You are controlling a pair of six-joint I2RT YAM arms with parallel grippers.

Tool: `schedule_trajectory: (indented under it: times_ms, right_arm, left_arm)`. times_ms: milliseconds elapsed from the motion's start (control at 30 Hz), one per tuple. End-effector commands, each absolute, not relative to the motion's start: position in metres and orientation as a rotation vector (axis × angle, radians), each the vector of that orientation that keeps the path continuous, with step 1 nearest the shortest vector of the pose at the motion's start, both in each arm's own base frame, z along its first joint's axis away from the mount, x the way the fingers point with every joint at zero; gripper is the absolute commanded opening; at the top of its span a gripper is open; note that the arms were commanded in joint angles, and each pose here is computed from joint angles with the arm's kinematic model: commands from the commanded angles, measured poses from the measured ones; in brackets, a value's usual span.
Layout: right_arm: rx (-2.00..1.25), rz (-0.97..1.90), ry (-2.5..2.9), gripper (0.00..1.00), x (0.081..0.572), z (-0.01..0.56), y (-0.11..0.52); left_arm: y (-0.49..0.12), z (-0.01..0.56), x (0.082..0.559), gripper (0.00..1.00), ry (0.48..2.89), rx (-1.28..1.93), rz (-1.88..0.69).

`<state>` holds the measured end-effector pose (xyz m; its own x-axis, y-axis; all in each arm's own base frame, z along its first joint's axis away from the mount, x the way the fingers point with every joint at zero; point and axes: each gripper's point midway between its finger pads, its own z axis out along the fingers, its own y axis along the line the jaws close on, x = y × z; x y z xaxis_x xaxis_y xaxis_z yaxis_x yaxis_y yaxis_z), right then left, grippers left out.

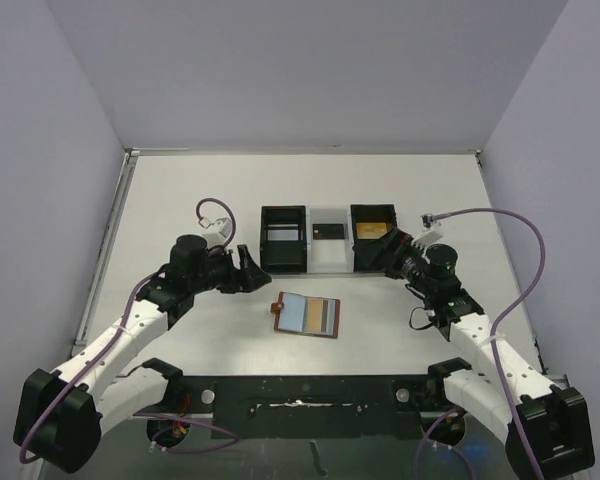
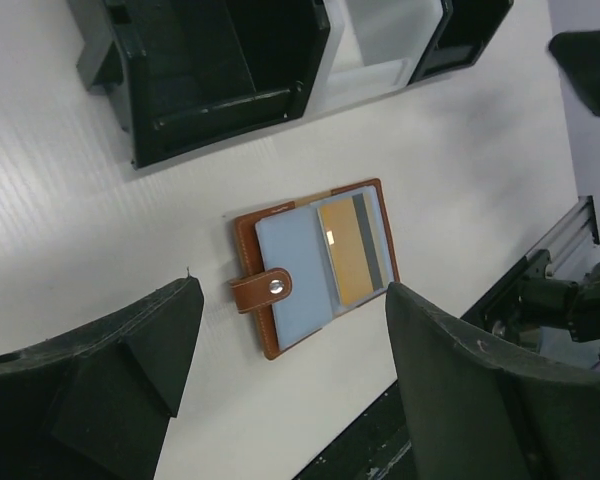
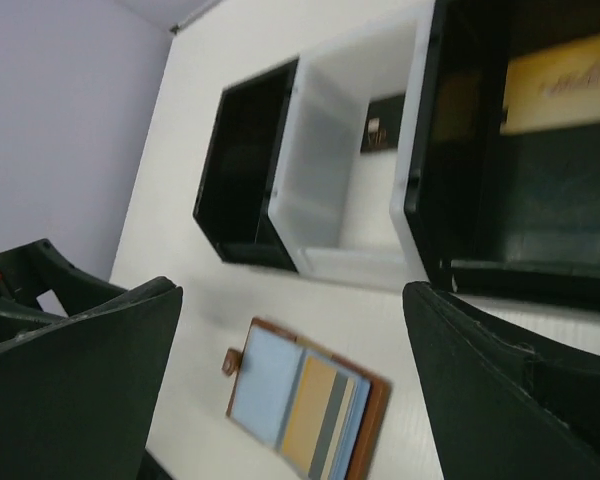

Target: Take the credit cards out of the card holder

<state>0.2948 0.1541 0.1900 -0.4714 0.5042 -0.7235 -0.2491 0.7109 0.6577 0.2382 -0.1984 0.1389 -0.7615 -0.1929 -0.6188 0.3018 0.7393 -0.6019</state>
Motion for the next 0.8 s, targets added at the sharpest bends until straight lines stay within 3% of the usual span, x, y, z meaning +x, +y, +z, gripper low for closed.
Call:
schedule_trajectory:
  times_ms: [0, 267, 567, 767]
  right_arm:
    - [0.349, 1.186, 1.915, 0.99, 0.276, 0.18, 0.183]
    - [0.51, 1.037, 2.215, 0.87, 0.241, 0.104, 0.215]
    - [0.417, 1.078, 2.354, 0.48, 0.219, 0.079, 0.262]
    - [0.467, 0.985, 2.47, 0.37, 0.213, 0.048, 0.258]
  left_arm:
    - [-0.226, 0.166, 0.238, 0.73, 2.15, 0.111, -1.13]
    - [-0.257, 0.153, 0.226, 0.66, 2.2, 0.151, -1.203]
    - [-0.287, 0.122, 0.211, 0.52, 2.309, 0.126, -1.239]
    - [-0.295, 0.105, 0.21, 0.44, 2.372, 0.098, -1.233]
